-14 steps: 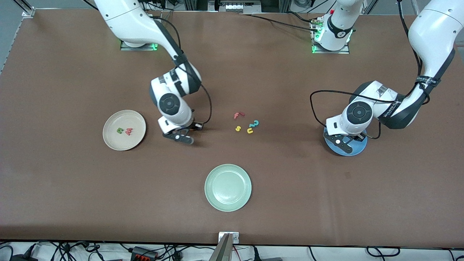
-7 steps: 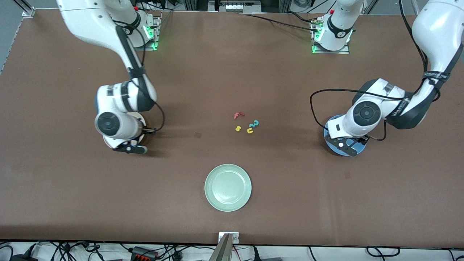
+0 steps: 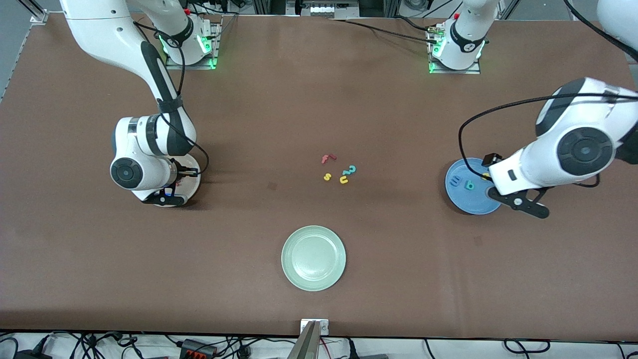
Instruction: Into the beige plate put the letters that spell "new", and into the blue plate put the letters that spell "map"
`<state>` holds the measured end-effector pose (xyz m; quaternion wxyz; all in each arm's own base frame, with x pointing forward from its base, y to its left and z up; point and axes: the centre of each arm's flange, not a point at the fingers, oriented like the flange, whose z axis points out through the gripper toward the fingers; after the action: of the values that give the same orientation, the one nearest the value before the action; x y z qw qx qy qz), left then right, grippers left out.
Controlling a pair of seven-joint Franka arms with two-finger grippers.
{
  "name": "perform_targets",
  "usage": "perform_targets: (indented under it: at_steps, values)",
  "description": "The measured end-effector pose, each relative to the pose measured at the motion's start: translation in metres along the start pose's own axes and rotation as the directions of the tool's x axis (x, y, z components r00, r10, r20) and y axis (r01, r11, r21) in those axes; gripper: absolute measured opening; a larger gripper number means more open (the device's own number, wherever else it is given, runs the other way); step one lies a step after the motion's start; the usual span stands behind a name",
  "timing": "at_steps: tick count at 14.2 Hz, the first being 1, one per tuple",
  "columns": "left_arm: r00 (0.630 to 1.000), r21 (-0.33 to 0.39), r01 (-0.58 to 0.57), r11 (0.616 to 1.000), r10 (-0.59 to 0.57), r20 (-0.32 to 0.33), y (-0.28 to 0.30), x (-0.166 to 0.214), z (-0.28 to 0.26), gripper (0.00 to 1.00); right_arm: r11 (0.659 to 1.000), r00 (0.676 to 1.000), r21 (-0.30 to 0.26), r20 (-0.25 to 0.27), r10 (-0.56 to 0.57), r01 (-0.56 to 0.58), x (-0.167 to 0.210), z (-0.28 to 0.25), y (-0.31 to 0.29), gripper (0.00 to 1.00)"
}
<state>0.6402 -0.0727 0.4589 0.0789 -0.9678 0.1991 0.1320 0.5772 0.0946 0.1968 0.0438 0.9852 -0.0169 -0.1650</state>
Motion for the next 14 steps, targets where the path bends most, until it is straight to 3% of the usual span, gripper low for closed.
perform_targets:
  at_steps: [1, 4, 8, 11, 14]
  values:
    - [1.0, -0.028, 0.013, 1.0, -0.013, -0.013, -0.004, -0.003, -0.012, 1.0, 1.0, 1.0, 0.0, -0.005, 0.001, -0.001, 0.0, 0.001, 0.0, 0.32]
    - [0.996, -0.101, 0.081, 0.992, -0.084, -0.029, -0.019, -0.013, -0.033, 1.0, 1.0, 0.999, 0.007, -0.033, 0.001, -0.001, 0.004, -0.012, 0.0, 0.6]
    - [0.97, -0.166, 0.223, 0.961, -0.236, -0.065, -0.02, -0.035, -0.074, 1.0, 0.999, 0.996, 0.044, -0.086, 0.024, -0.02, 0.001, -0.109, 0.014, 1.0]
    - [0.93, -0.196, 0.316, 0.929, -0.344, -0.13, -0.027, -0.065, -0.105, 1.0, 0.995, 0.985, 0.078, -0.159, 0.07, -0.058, -0.01, -0.212, 0.051, 1.0]
    - [0.876, -0.217, 0.373, 0.902, -0.419, -0.239, -0.039, -0.098, -0.111, 1.0, 0.992, 0.967, 0.092, -0.232, 0.101, -0.081, -0.016, -0.271, 0.075, 1.0]
